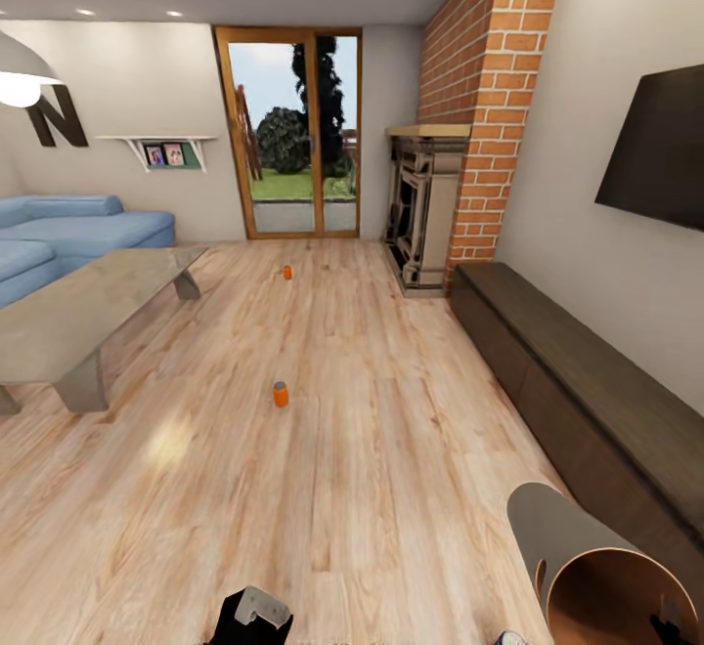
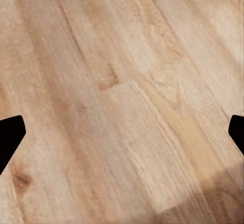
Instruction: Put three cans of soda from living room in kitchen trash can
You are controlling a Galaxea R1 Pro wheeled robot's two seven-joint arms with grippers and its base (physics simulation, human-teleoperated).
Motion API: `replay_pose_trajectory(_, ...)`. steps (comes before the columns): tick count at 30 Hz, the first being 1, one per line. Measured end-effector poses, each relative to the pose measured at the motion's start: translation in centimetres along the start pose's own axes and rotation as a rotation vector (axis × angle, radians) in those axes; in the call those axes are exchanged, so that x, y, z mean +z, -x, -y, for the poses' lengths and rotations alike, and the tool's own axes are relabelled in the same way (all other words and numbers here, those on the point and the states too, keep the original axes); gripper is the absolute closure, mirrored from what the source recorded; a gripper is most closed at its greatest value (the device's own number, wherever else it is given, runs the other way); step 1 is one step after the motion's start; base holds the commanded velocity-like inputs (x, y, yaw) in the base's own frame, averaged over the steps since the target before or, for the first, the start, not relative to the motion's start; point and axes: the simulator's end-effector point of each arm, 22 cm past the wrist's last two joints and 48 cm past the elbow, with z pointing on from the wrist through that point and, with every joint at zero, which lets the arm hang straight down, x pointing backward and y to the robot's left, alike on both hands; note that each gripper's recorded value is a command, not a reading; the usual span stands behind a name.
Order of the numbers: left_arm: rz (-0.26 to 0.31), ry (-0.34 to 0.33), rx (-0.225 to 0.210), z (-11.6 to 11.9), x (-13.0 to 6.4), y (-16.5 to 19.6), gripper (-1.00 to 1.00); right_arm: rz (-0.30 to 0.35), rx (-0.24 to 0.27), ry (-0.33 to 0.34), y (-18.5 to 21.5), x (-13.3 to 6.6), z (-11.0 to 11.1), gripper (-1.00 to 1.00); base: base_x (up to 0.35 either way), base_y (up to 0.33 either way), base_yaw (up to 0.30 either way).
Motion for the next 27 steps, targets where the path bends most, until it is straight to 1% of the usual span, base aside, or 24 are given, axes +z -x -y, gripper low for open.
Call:
replay_pose_trajectory(8,-0.018,-0.004,-0.001,0.1,0.0,-0.9,-1.00,-0.005,-0.005,-0.002,-0.3,0.0,0.0,1.00,-0.150,-0.283,-0.126)
replay_pose_trajectory(12,-0.024,-0.009,-0.004,0.2,0.0,-1.2,-1.00,-0.006,-0.006,-0.002,-0.4,0.1,0.0,1.00,-0.102,-0.097,-0.026)
replay_pose_trajectory(18,-0.026,-0.012,-0.005,0.3,0.0,-1.3,-1.00,-0.007,-0.006,-0.003,-0.4,0.1,0.0,1.00,-0.154,0.158,-0.005)
replay_pose_trajectory(23,-0.028,-0.015,-0.004,0.4,0.0,-1.3,-1.00,-0.008,-0.008,-0.002,-0.5,0.1,0.0,1.00,-0.057,0.287,-0.024)
replay_pose_trajectory(27,-0.028,-0.016,-0.003,0.4,0.1,-1.3,-1.00,-0.007,-0.007,-0.002,-0.4,0.1,0.0,1.00,-0.011,0.312,-0.140)
